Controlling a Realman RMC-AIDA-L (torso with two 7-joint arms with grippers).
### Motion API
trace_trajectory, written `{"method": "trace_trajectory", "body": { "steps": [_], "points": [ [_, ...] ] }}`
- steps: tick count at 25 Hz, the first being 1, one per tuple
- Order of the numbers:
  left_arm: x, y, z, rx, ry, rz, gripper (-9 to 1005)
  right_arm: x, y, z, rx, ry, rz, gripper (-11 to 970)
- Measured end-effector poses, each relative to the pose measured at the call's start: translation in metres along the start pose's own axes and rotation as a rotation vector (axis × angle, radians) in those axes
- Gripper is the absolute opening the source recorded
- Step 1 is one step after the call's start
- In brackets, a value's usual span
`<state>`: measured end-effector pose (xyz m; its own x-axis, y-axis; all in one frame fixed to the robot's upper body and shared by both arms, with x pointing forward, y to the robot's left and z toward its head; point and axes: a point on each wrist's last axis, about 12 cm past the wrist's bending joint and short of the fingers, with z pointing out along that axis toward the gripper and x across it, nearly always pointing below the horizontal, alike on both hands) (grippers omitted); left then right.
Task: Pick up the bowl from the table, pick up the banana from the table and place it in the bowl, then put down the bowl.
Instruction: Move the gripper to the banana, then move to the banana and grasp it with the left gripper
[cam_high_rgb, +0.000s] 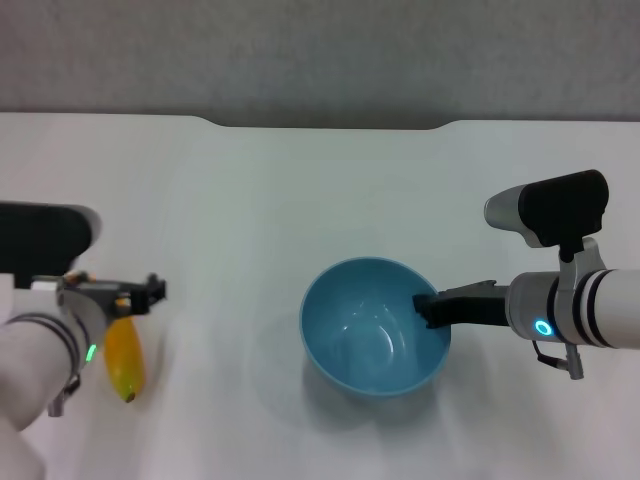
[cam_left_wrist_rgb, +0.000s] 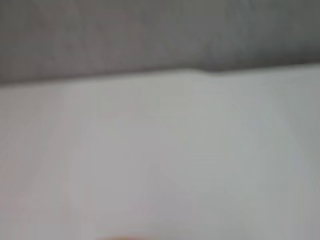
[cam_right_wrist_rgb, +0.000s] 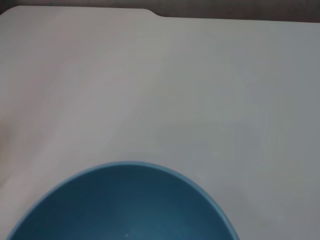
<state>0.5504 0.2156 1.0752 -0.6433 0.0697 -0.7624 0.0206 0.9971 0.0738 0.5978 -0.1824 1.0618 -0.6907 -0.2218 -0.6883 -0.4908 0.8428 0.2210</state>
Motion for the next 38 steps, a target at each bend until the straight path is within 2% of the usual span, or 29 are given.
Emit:
{"method": "trace_trajectory", "body": {
  "steps": [6,18,25,38],
  "points": [
    [-0.006,-0.003,0.001,0.009,0.069,0.000,880,-0.002,0.001,0.000,-0.001,-0.002,-0.004,55],
    [-0.001,0.013,0.014,-0.048,0.139,-0.047,876,-0.009,0.007,-0.001,-0.017,-0.025,-0.019,60],
    [0.002,0.011,0.020,-0.039,0.161,-0.047,871,-0.019,0.013,-0.005,-0.024,-0.052,-0.057,63],
    [0.008,0.012,0.038,-0.034,0.214,-0.048,844,-0.022,0.017,-0.005,-0.036,-0.056,-0.071,69]
  ]
}}
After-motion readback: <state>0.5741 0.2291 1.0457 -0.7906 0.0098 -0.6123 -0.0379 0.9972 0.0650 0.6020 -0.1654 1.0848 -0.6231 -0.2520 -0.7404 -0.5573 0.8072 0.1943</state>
